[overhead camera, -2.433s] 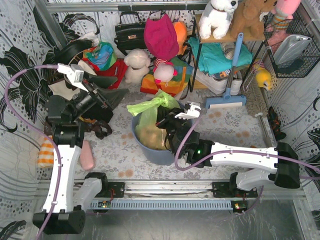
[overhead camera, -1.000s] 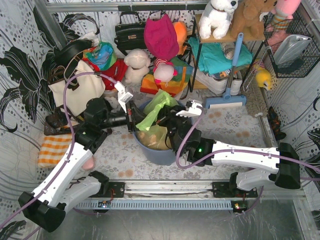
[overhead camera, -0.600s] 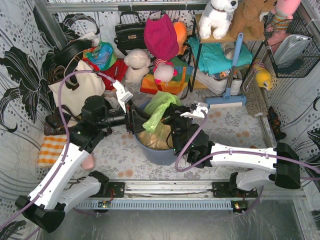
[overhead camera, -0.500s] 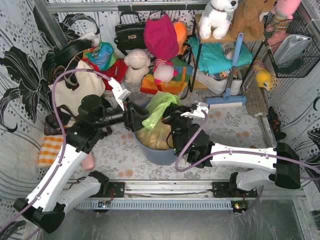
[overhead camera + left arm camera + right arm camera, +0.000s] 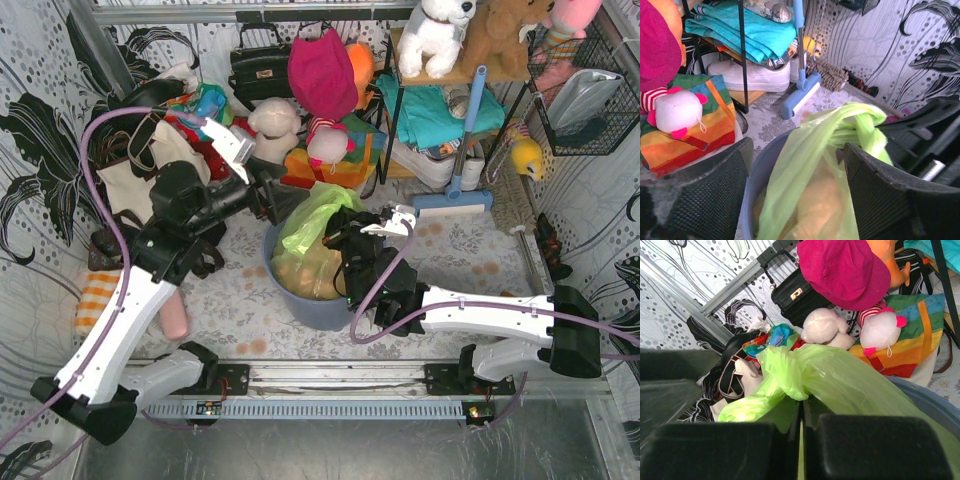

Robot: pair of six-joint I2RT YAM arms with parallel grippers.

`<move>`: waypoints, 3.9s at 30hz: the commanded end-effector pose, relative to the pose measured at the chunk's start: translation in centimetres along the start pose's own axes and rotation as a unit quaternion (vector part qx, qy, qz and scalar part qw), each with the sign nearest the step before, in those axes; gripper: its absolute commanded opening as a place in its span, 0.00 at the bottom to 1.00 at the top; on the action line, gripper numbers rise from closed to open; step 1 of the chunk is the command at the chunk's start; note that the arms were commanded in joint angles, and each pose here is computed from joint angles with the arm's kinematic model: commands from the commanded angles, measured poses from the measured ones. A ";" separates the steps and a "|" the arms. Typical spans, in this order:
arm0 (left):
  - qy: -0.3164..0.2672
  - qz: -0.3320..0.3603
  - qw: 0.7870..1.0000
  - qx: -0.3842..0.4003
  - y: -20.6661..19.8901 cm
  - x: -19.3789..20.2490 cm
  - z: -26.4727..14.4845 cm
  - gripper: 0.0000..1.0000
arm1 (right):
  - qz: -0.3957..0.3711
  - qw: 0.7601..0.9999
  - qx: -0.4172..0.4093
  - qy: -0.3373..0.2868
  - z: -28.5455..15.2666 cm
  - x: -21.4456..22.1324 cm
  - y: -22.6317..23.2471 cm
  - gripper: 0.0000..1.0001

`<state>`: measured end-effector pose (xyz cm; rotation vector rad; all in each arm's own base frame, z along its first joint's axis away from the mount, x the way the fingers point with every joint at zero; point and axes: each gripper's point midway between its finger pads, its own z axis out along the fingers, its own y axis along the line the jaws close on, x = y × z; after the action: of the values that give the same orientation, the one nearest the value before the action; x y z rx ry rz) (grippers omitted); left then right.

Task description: Tie the trash bag

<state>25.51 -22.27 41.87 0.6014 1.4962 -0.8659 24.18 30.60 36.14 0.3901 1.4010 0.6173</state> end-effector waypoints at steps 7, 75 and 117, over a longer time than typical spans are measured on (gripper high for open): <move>0.063 0.036 0.997 0.034 3.1 2.6 3.4 0.86 | 0.024 1.000 -0.001 0.001 0.0 -0.8 0.1 0.00; 0.071 -0.037 0.979 0.187 -5.9 6.9 -2.2 0.42 | 0.113 0.920 -0.376 -0.002 -2.0 0.3 10.7 0.00; -0.141 -0.260 0.955 0.010 -4.2 -4.1 -5.9 0.63 | 0.090 0.882 -0.459 -0.064 -4.1 -1.5 12.6 0.17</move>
<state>20.56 -18.57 44.24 0.0579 1.4721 -1.1767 18.31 39.87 43.09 -0.2242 0.8767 1.2891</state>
